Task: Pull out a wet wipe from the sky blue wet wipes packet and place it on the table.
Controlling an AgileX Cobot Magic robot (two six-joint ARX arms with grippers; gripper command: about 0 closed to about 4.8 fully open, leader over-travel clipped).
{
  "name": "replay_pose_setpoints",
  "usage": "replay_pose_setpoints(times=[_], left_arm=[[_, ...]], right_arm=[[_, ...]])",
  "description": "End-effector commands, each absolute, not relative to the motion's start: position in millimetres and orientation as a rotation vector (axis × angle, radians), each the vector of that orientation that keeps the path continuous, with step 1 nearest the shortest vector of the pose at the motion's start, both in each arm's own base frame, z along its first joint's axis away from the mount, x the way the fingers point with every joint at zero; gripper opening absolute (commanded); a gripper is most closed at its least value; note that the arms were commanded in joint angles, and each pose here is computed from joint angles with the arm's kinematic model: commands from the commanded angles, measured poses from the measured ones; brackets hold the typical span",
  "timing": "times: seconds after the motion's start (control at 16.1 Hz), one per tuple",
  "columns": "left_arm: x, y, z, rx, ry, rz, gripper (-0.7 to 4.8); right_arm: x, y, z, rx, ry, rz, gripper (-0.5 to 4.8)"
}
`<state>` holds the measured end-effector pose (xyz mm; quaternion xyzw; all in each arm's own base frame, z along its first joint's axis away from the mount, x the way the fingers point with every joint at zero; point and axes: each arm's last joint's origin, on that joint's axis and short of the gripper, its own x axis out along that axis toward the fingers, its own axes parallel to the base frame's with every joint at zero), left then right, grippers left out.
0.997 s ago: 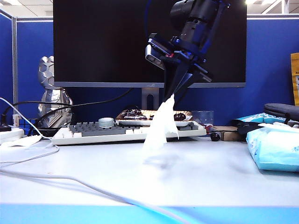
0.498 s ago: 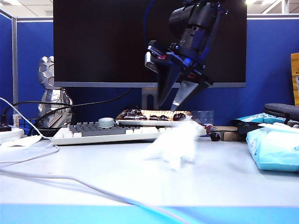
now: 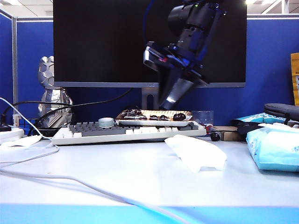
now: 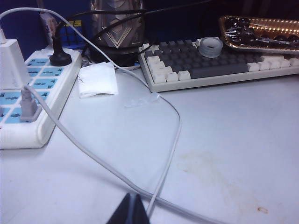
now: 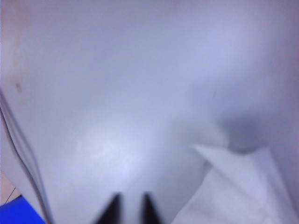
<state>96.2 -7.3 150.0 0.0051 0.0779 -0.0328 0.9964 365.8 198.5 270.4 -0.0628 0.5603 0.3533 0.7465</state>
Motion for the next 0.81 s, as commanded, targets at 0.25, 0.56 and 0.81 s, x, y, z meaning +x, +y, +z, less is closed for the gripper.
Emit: replay_pose_setpoints(times=[0.25, 0.56, 0.81], left_arm=[[95.8, -7.3, 149.0, 0.008, 0.166, -0.065, -0.03], [95.8, -7.3, 149.0, 0.008, 0.166, -0.066, -0.03], [95.8, -7.3, 149.0, 0.008, 0.166, -0.066, -0.03]], right_arm=[[365.6, 198.4, 364.9, -0.158, 0.915, 0.763, -0.06], [303.6, 164.7, 497.3, -0.124, 0.494, 0.73, -0.06], [223.2, 122.9, 570.5, -0.022, 0.243, 0.713, -0.05]])
